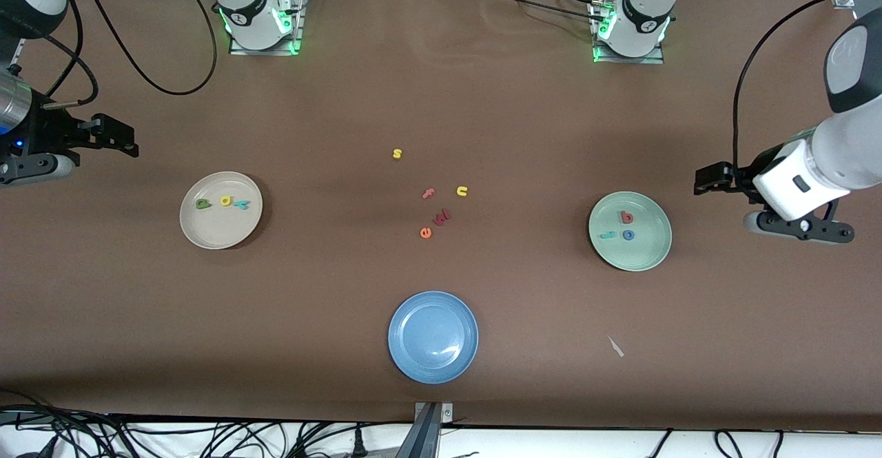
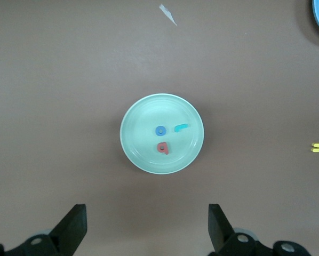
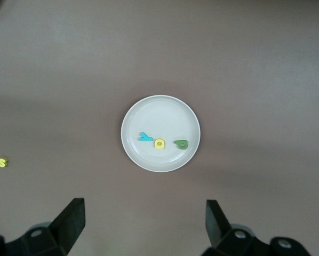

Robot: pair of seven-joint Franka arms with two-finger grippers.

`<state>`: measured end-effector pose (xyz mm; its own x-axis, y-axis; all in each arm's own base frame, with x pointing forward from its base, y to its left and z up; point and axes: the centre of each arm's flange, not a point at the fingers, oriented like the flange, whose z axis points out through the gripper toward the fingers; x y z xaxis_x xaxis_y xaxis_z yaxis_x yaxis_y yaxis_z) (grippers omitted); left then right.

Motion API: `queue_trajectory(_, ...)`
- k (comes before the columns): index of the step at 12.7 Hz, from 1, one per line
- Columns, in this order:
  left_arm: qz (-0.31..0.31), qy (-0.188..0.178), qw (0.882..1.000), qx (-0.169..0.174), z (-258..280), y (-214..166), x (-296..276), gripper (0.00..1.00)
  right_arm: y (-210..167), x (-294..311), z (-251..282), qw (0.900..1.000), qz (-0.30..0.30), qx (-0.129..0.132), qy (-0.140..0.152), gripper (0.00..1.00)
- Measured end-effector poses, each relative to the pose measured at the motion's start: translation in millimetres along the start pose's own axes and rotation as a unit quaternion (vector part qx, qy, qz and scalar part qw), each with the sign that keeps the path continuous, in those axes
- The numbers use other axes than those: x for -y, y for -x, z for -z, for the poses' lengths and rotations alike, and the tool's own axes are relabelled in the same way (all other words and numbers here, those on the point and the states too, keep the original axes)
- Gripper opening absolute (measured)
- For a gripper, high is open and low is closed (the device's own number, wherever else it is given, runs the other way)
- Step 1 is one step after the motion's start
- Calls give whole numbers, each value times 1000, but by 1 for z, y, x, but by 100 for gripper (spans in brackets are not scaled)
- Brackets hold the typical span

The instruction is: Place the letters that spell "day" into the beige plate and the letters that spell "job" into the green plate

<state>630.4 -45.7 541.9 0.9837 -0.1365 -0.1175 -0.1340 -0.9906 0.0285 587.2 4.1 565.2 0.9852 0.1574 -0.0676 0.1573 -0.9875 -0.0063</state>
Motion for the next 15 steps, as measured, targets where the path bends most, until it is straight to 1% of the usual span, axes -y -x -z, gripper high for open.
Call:
queue_trajectory(2, 6, -16, 1000, -16, 22, 11, -7, 100, 0, 4, 0, 1000, -11, 1, 0, 100)
queue_trajectory(4, 7, -11, 1000, -25, 35, 23, -4, 100, 0, 3, -1, 1000, -28, 2, 0, 100)
queue_trajectory(7, -11, -12, 999, -32, 29, 37, 15, 100, 0, 2, -1, 999, -38, 2, 0, 100)
queue_trajectory(10, -11, -18, 998, -52, 29, 58, 11, 100, 2, 2, -3, 999, -41, 8, -1, 100)
queue_trajectory(12, -9, -21, 998, -60, 35, 72, 12, 100, 2, 1, -4, 999, -42, 10, -1, 100)
queue_trajectory(15, 3, -21, 998, -62, 34, 75, 24, 100, 2, 1, -4, 999, -43, 11, -1, 100)
